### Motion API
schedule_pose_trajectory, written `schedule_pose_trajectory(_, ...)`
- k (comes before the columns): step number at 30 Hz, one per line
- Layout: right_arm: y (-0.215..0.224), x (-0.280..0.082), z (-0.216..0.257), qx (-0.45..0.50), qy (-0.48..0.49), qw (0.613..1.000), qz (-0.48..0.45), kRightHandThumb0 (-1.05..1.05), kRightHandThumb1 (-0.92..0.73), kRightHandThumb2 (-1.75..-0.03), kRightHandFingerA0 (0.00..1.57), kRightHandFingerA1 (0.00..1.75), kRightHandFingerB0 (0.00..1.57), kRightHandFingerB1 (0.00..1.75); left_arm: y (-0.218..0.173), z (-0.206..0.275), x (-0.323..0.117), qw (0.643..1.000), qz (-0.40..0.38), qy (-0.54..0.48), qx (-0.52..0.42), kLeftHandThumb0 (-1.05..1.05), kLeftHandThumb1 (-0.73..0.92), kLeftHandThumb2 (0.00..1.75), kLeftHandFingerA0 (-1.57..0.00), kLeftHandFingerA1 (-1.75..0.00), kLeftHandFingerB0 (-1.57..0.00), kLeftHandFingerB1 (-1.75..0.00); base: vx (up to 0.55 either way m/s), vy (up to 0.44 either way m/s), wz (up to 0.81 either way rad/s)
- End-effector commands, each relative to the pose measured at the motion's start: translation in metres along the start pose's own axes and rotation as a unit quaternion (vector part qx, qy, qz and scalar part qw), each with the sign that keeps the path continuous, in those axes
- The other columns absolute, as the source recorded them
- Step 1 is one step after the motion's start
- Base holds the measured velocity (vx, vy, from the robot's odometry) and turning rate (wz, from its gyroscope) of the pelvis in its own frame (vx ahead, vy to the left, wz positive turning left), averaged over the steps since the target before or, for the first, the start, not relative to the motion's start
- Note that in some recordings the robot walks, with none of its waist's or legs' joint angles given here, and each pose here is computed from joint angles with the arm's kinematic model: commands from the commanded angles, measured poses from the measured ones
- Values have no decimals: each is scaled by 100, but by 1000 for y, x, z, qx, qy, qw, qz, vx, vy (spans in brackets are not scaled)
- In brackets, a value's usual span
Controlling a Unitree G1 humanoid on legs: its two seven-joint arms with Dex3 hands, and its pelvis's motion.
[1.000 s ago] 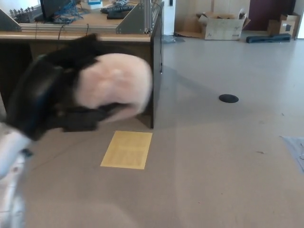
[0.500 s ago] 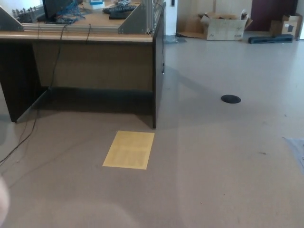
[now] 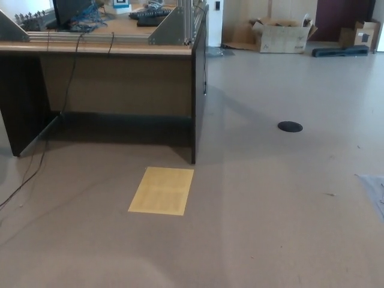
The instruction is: The robot extends its left hand to pick up an emotional support dumpling from the palm of a person and brings its hand down by its side. Then it extends its arm again to hand the dumpling back to the person.
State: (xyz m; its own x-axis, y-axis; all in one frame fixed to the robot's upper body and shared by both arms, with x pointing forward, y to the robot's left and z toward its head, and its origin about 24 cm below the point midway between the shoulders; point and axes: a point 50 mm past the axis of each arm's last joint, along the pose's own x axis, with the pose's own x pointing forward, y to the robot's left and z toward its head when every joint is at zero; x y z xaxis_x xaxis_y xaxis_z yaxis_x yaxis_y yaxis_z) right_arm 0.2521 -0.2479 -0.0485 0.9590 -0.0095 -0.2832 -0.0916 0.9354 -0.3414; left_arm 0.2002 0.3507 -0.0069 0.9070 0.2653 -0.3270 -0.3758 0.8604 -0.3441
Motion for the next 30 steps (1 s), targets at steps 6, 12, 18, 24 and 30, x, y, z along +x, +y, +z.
schedule_pose_trajectory(6, -6, 1, 2, 22, -3, 1000, -18, -39, -58, -58, 73, 47, 48, 35, 13, 8, 9, 999, 27, -8, 29, -8, 80, 69, -74, -167, -71, -99, 0, 0, 0)
schedule_pose_trajectory(12, -7, 6, 7, 16, -2, 1000, -24, -41, -60, -58, 73, 46, 47, 35, 11, 12, 14, 999, 22, -13, 34, -8, 76, 68, -75, -169, -71, -98, 0, 0, 0)
schedule_pose_trajectory(18, -7, 8, 10, 18, -5, 1000, -20, -40, -60, -58, 72, 47, 46, 35, 10, 15, 14, 1000, 21, -20, 9, -9, 83, 64, -76, -162, -73, -91, 0, 0, 0)
schedule_pose_trajectory(24, -9, 9, 10, 18, 2, 999, -26, -42, -59, -58, 71, 46, 46, 35, -6, 52, 21, 997, -16, -77, 14, -11, 82, 64, -81, -156, -85, -83, 0, 0, 0)
schedule_pose_trajectory(30, -13, 8, 10, 15, -2, 999, -31, -41, -59, -58, 72, 46, 45, 35, -68, 156, 18, 965, -115, -226, 71, -9, 80, 66, -82, -154, -82, -81, 0, 0, 0)
